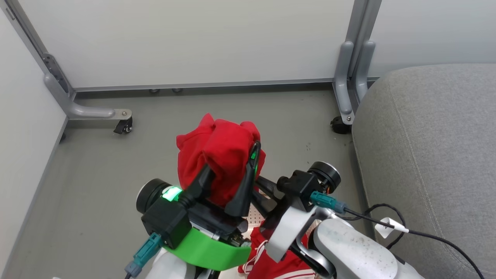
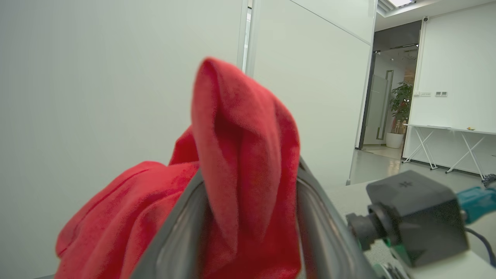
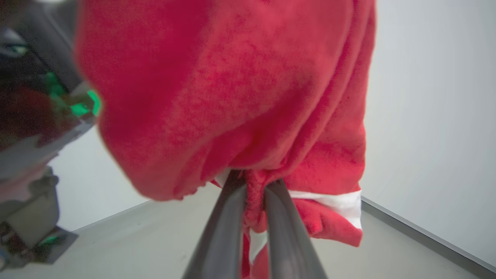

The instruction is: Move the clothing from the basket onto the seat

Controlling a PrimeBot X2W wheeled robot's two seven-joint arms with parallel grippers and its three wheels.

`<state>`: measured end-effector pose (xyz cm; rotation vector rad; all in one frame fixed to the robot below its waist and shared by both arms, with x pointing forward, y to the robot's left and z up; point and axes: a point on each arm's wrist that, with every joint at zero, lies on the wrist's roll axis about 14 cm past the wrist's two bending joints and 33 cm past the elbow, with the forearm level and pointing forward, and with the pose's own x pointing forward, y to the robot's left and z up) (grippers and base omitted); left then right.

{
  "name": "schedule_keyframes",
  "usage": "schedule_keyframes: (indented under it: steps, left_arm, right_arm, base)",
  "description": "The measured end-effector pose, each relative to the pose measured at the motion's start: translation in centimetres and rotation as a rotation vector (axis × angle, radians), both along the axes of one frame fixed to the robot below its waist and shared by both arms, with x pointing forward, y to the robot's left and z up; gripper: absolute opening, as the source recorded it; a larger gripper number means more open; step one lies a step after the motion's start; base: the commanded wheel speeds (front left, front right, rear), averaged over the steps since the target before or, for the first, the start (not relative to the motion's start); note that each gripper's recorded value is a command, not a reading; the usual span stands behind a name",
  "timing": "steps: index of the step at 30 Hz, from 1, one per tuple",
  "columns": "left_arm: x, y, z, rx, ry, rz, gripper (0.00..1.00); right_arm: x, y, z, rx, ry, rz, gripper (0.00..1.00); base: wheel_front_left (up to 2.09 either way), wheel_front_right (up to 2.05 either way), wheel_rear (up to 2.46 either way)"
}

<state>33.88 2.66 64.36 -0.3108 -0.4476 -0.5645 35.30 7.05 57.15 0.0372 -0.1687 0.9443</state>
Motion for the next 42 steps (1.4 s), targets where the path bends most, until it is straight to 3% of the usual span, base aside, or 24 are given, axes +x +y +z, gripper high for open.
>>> schedule_keyframes:
  steps: [9,18,27,36,42]
  left_arm:
    - [-0.4,0.2,-2.5,0.086,0.038,0.018,1.00]
    - [-2.5,0.4,-11.2,0.259,0.283,-0.028,1.00]
    - [-3.5,0.8,-14.6,0.301,0.388,-0.031,1.00]
    - [-2.7,0.9,-14.5,0.311,0.374,-0.021,1.00]
    - [-2.2,-0.4,-13.9,0.316,0.347,-0.064,1.00]
  right_arm:
    - [1.5,-1.9,0.8,0.012,-0.028,-0.067,0.00]
    - [2.6,-3.5,0.2,0.019,0.000,-0.128,0.00]
    - [3.2,-4.9,-0.6,0.029,0.029,-0.175,0.00]
    - [3.9,-6.8,-1.1,0.032,0.043,-0.239,0.00]
    - [4.8,-10.5,-1.7,0.027,0.055,-0.344,0.00]
  base:
    - [0.00,0.00,0.00]
    - [0.00,0.00,0.00]
    - [0.00,0.00,0.00]
    - [0.00,0.00,0.00]
    - [0.00,0.00,0.00]
